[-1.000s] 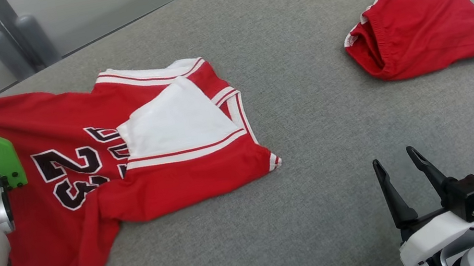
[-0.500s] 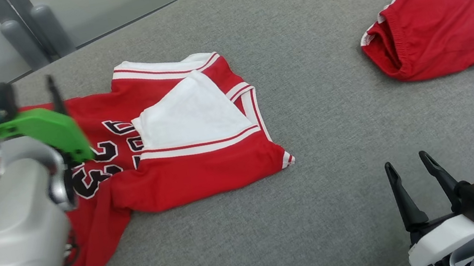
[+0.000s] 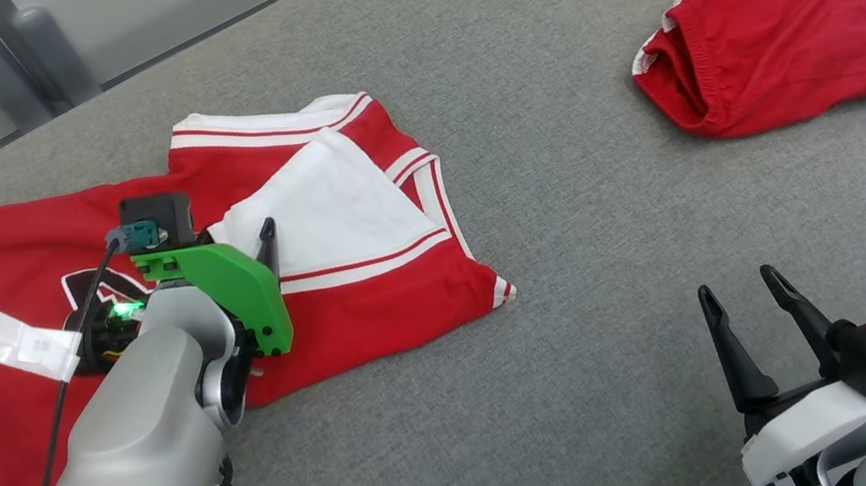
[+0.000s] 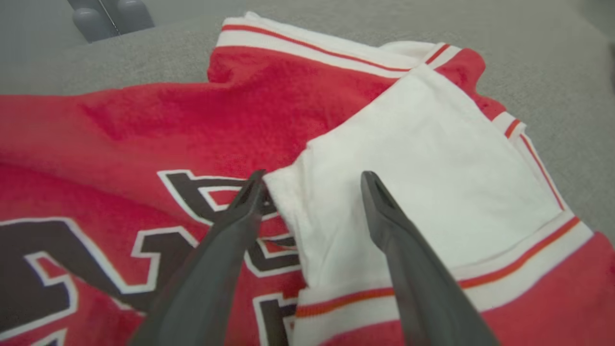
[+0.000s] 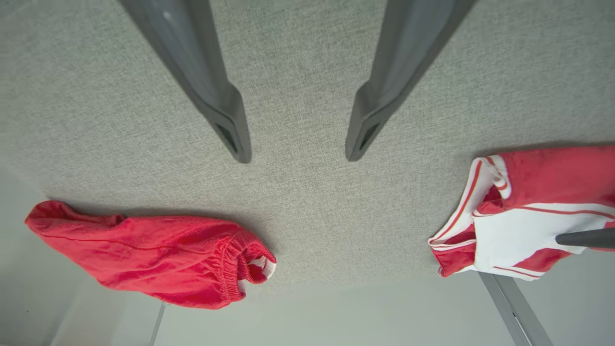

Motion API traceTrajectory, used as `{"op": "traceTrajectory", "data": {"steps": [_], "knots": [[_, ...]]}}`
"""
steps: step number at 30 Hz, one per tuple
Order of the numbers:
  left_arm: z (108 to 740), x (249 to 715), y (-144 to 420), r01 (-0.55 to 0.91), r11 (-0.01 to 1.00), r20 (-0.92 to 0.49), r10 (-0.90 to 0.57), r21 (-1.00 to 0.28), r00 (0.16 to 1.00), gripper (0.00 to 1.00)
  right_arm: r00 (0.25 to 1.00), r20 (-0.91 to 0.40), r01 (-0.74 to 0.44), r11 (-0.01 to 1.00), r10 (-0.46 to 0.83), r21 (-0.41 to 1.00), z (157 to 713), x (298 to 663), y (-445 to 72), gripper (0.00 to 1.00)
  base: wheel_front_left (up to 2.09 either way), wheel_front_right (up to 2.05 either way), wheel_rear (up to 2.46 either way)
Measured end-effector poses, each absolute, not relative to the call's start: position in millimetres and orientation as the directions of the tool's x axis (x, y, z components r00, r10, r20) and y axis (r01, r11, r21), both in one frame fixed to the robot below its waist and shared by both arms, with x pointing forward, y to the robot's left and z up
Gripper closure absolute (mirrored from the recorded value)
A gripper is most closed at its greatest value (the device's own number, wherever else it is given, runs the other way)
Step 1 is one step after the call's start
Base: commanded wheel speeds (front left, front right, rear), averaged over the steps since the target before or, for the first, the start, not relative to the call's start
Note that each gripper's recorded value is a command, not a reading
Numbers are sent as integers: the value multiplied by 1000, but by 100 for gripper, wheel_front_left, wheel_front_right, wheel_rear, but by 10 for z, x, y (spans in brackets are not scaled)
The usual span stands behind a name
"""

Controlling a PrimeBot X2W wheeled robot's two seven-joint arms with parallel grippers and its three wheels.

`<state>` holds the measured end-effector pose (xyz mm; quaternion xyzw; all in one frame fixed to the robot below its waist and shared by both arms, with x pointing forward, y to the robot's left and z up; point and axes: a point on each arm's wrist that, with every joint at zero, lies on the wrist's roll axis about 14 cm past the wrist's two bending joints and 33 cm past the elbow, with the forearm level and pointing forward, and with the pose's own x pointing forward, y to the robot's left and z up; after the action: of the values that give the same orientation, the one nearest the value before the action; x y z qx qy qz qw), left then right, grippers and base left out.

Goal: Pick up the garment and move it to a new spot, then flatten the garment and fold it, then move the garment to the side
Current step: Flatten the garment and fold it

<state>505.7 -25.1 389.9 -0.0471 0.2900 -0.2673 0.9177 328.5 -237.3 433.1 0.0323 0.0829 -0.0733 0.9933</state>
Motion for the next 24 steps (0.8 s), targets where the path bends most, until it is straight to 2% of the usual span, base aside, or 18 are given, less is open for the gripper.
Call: {"op": "traceTrajectory", "data": {"steps": [5, 6, 7, 8, 9, 18, 24], "knots": [[3811, 5012, -226, 456, 852, -538, -519, -259, 664, 0, 973, -173, 166, 985, -155, 52, 4330, 3231, -2406, 0, 0, 0, 0], [3831, 5011, -241, 462, 848, -529, -526, -261, 666, 45, 973, -171, 167, 985, -156, 52, 4334, 3227, -2410, 0, 0, 0, 0], [3860, 5011, -261, 469, 843, -518, -534, -265, 668, 64, 973, -170, 168, 984, -157, 52, 4337, 3225, -2414, 0, 0, 0, 0], [3885, 4996, -289, 479, 835, -511, -546, -271, 664, 95, 973, -168, 168, 984, -157, 53, 4341, 3224, -2414, 0, 0, 0, 0], [3902, 4978, -316, 486, 828, -505, -557, -278, 660, 100, 974, -167, 167, 984, -156, 53, 4346, 3226, -2413, 0, 0, 0, 0], [3961, 4766, -408, 556, 788, -462, -610, -266, 644, 100, 980, -145, 150, 987, -140, 59, 4403, 3250, -2368, 0, 0, 0, 0], [4259, 4419, -770, 706, 648, -286, -761, -287, 582, 100, 979, -135, 161, 985, -152, 60, 4431, 3186, -2398, 0, 0, 0, 0]]}}
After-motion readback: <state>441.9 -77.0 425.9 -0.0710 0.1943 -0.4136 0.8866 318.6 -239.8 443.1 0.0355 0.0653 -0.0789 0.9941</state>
